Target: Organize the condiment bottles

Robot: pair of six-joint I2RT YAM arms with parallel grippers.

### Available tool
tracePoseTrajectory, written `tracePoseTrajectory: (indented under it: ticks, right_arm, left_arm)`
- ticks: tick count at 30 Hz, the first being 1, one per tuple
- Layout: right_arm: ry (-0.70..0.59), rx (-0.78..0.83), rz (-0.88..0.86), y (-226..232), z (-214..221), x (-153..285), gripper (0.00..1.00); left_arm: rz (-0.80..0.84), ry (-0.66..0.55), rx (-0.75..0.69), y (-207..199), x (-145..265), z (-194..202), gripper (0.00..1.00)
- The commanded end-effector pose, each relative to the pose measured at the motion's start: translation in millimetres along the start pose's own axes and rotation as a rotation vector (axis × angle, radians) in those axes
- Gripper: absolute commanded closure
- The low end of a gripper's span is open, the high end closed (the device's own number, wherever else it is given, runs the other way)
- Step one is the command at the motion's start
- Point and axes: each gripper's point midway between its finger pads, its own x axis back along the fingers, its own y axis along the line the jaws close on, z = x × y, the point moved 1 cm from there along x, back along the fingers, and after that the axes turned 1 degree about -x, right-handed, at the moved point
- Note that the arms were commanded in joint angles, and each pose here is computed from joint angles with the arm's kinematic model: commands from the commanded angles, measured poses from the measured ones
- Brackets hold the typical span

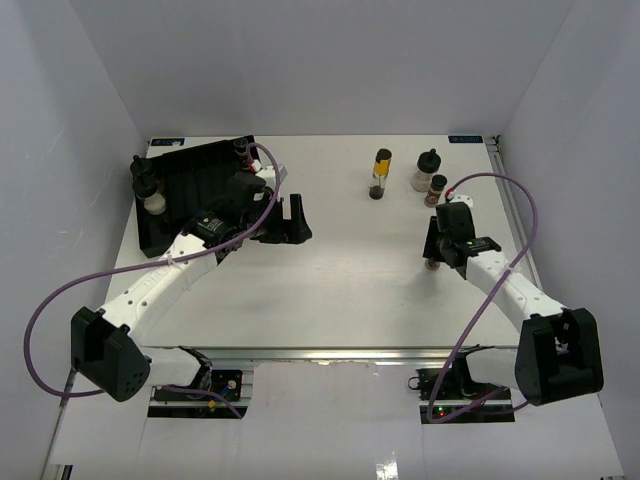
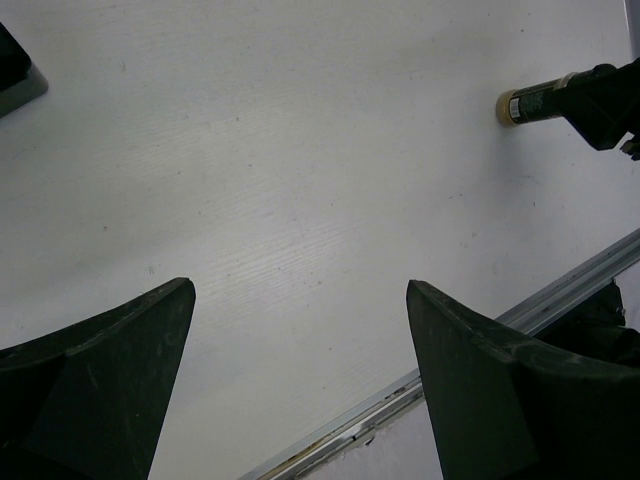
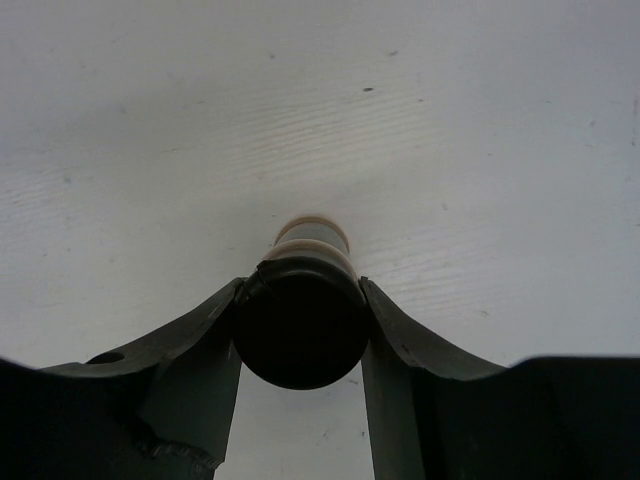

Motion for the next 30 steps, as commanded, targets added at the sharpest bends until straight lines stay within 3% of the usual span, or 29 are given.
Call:
tracePoseTrajectory:
  ticks: [1,8,14,22,27,30]
  right_arm:
    - [-0.065,0.097,-0.098,50,-12,6,0.64]
    - [-0.049,0.256,-0.308,166,2,31,0.66]
    - [-0.035,0.332,-0.421,230,12,49,0.65]
    - [-0.003,0.397,-0.409,255,31,50,0.48]
    - [-0.014,0.411,-0.408,256,29,53,0.26]
    - [-0.033,0.416,-0.406,256,20,59,0.19]
  left_arm:
    - [-0.041,-0.077,-0.002,4,17,-13,0.02]
    - [-0.215,-0.128,-0.02,36,34,-19,0.02]
    - [-0.242,-0.158,-0.018,42,50,-21,0.02]
    - [-0.217,-0.173,-0.021,35,61,-27,0.02]
    - [-0.213,-0.174,-0.03,33,64,-29,0.02]
    - [-0.206,-0.178,-0.033,30,68,-33,0.02]
